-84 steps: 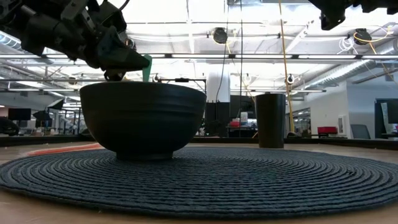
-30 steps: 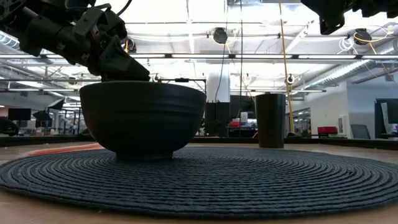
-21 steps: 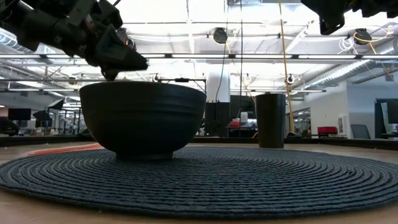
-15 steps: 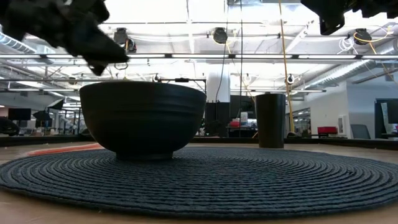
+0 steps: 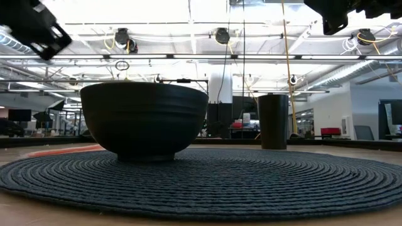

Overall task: Pick & Place Utensil
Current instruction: Put the blue fork into the black bowl

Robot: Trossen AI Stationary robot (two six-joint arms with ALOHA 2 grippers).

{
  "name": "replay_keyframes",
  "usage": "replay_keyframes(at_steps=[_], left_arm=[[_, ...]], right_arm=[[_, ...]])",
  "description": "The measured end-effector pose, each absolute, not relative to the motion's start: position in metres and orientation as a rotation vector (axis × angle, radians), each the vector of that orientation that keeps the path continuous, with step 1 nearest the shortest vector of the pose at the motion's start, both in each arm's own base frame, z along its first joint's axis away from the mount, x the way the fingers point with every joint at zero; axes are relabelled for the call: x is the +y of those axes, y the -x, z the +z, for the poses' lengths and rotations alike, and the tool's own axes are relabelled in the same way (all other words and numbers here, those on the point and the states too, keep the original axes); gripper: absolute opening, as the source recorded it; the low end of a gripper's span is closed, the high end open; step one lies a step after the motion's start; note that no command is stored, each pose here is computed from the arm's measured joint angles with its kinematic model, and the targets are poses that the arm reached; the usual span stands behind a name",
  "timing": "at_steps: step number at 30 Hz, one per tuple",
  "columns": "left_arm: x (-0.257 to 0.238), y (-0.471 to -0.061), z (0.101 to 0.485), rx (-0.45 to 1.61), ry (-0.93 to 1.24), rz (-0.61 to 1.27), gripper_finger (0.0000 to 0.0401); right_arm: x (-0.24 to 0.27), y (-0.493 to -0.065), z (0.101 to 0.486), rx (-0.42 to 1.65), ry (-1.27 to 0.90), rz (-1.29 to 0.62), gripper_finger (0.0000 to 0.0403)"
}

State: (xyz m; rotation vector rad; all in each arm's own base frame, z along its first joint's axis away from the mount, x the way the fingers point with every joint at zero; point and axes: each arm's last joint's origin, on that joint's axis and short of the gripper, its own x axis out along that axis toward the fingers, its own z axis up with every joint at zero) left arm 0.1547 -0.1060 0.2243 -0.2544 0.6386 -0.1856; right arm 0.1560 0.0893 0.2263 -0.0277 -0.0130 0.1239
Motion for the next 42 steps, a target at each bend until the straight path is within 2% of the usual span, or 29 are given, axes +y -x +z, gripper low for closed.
replay_keyframes(at_steps=[5, 17, 21, 30, 42], left_arm=[[-0.142, -0.158, 0.215, 0.688, 0.225, -0.295, 0.0088], [-0.2, -0.185, 0.198, 0.928, 0.238, -0.345, 0.0088], [-0.206, -0.186, 0.2, 0.99, 0.334, -0.272, 0.0088], [-0.202, -0.181, 0.189, 1.072, 0.758, 0.045, 0.0088], [-0.206, -0.184, 0.171, 1.173, 1.072, 0.302, 0.0088]], right_arm=[[0.088, -0.154, 0.217, 0.014, 0.022, 0.125, 0.0251], [0.085, -0.15, 0.209, -0.047, -0.003, 0.124, 0.0251], [0.085, -0.15, 0.21, -0.054, -0.008, 0.124, 0.0251], [0.085, -0.15, 0.212, -0.066, -0.018, 0.125, 0.0251], [0.09, -0.147, 0.211, -0.066, 0.061, 0.158, 0.0251]])
